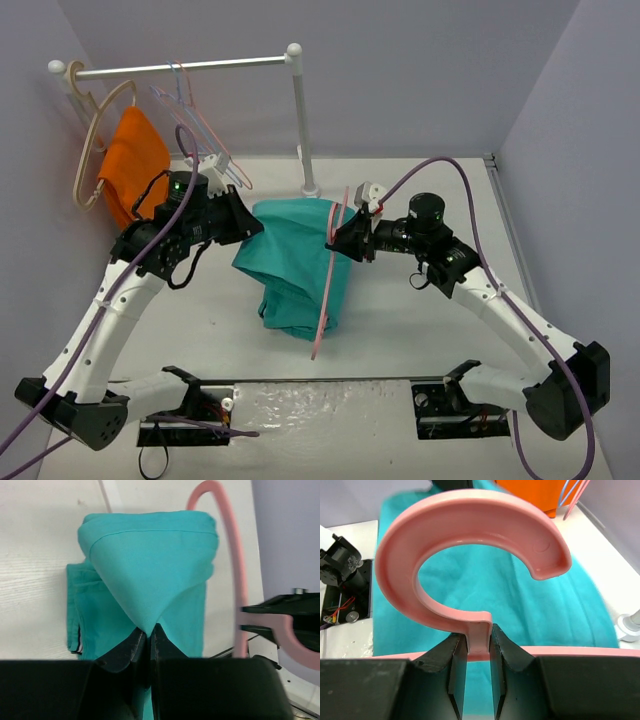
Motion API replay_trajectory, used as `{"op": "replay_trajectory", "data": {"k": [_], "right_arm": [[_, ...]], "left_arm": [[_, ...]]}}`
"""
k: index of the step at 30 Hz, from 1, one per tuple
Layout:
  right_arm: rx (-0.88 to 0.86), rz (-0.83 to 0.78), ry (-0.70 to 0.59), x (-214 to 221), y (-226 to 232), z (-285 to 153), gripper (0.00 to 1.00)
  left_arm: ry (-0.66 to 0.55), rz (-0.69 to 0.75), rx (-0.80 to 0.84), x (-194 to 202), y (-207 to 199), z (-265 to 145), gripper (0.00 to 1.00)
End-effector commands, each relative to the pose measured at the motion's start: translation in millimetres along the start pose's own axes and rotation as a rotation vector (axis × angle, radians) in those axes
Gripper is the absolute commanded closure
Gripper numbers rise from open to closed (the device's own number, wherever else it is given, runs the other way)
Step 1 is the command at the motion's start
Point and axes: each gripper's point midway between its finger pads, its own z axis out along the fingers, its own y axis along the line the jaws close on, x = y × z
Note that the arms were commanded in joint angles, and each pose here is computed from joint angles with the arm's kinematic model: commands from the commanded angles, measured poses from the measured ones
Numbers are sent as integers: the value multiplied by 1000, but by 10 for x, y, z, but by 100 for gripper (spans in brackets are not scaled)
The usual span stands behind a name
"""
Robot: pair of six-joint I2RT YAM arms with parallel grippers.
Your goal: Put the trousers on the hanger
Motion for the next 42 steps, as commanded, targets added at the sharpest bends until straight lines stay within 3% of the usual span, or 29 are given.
{"op": "replay_trajectory", "data": {"k": [1,5,13,24,42], "right_arm": [[28,-176,-138,-723,-24,-165,100],[18,-190,-154,-861,11,-209,100],[6,-207,-171,-1011,46,-241,100],[-8,-180,-139,-840,13,-174,100],[-7,-153,-112,-714,-46,-108,100]], "left_arm": [[-107,-1,64,-299,153,-16,100],[-89,-32,67,-270,433,134,100],[-95,-57,87,-343,579,173,100],[-212,16,211,-938,64,-305,100],[-252,91,240,-1195,-175,-539,100]]}}
